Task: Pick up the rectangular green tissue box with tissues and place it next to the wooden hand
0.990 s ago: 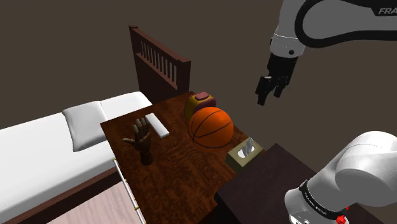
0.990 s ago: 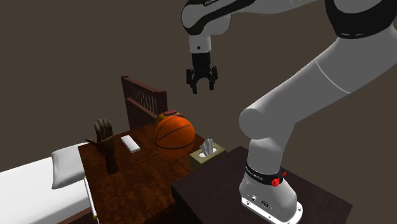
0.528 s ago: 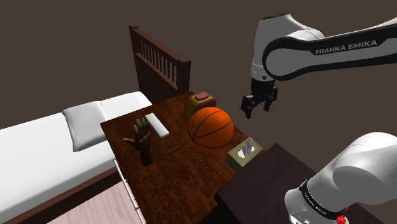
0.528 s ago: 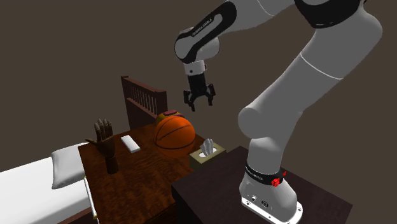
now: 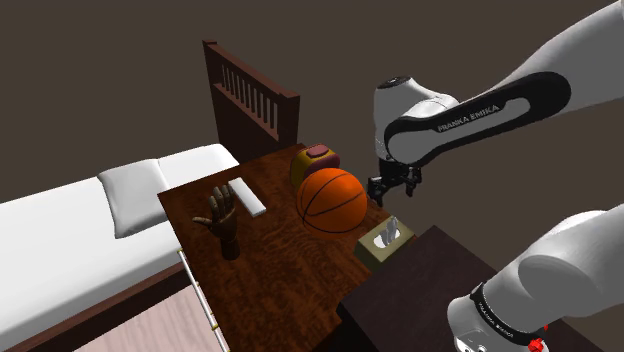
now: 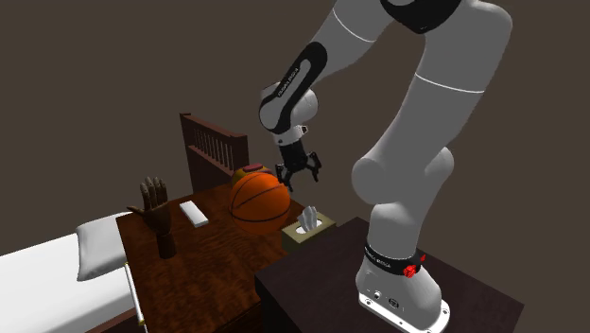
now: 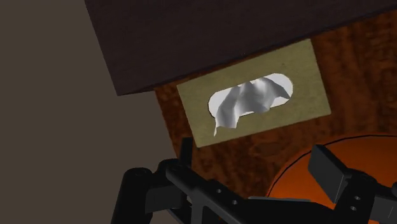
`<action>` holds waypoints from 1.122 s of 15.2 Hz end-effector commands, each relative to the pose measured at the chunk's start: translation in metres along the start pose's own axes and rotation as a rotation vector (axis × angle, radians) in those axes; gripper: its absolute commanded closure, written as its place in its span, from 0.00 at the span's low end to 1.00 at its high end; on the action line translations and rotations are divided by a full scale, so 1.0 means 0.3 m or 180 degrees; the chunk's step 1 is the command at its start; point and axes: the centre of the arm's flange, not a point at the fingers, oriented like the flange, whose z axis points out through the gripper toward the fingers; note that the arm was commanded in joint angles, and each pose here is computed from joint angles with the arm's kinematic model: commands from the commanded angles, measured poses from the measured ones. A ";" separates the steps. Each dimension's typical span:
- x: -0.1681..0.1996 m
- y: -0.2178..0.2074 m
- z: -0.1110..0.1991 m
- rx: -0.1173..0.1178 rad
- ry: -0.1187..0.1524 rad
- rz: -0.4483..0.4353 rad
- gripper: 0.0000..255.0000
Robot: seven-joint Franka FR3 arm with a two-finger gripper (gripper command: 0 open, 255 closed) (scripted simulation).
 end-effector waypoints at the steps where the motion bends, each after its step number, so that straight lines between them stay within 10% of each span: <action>1: 0.042 -0.007 0.092 -0.0080 -0.0048 0.0153 0.00; 5: 0.108 -0.018 0.252 -0.0237 -0.0140 0.0432 0.00; 17: 0.101 -0.009 0.385 -0.0237 -0.0140 0.0432 0.00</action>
